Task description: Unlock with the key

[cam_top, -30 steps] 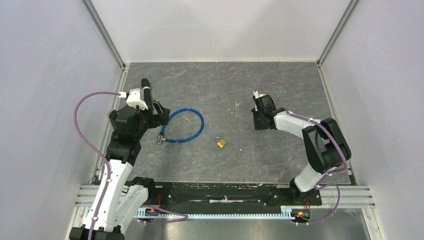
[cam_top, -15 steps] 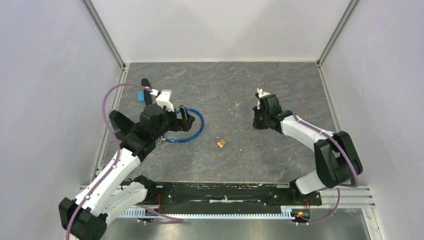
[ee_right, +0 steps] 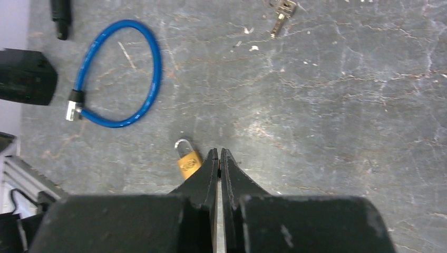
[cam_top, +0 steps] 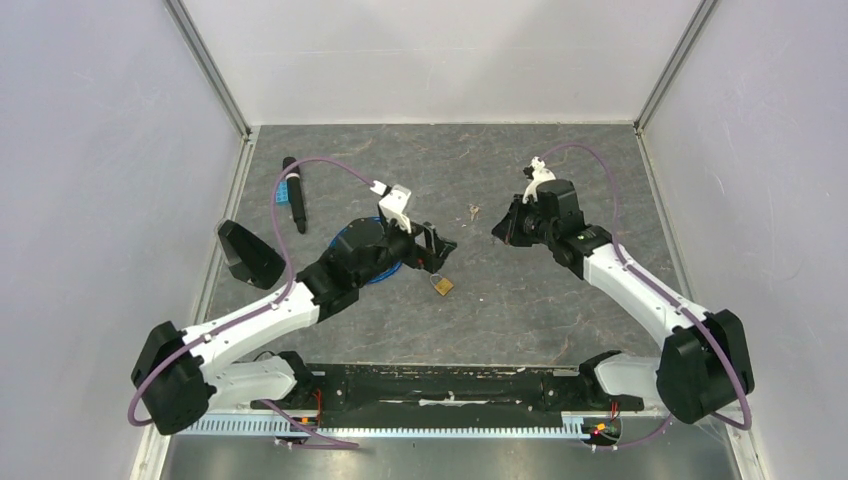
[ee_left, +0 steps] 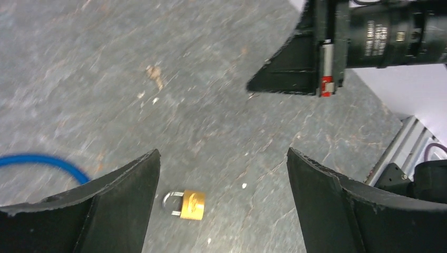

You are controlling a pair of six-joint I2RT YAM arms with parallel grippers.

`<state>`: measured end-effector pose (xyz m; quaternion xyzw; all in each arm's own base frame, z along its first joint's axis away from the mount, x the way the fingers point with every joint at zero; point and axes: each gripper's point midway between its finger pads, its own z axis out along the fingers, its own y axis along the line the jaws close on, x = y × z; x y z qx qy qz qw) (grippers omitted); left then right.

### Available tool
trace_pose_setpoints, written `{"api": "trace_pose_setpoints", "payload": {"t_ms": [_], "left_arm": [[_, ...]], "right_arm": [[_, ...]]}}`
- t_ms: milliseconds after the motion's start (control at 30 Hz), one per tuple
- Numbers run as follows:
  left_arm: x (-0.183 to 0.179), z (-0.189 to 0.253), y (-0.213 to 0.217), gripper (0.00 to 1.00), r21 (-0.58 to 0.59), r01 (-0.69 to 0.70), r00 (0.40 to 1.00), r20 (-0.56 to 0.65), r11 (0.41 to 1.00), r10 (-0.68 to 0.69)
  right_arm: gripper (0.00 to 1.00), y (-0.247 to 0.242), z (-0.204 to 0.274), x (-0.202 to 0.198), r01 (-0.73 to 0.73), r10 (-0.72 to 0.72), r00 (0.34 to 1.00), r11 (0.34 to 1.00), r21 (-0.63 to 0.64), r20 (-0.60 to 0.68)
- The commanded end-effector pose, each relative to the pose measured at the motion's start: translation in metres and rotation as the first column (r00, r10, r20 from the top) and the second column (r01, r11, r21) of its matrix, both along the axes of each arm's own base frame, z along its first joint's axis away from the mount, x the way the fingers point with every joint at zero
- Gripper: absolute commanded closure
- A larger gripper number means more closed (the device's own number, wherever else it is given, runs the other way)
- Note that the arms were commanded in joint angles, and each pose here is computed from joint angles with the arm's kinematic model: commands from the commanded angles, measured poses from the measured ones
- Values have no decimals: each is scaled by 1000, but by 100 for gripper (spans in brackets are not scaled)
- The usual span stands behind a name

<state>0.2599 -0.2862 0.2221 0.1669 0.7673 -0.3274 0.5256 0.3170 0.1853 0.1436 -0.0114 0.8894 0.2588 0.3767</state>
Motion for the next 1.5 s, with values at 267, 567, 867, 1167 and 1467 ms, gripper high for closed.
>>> {"api": "trace_pose_setpoints", "payload": {"t_ms": [267,567,867,1167,1467], "left_arm": [[-3,48,-55,11,-32,187,906,391,982,-160],[-2,52,-66,15,24,228,879,424,973,-216],[-5,51,-77,30,29,279,850,458,960,-261],[7,52,-80,40,-1,234,855,477,972,-205],[14,59,-83,47,-39,217,853,494,975,-170]], "right_arm": [[100,33,115,-7,-117,64,972,966,229,226],[100,46,150,-21,-226,129,941,928,296,313],[100,53,165,-32,-284,166,923,903,322,348],[100,57,168,-41,-309,179,917,885,349,358],[100,59,166,-45,-315,184,917,879,359,354]]}}
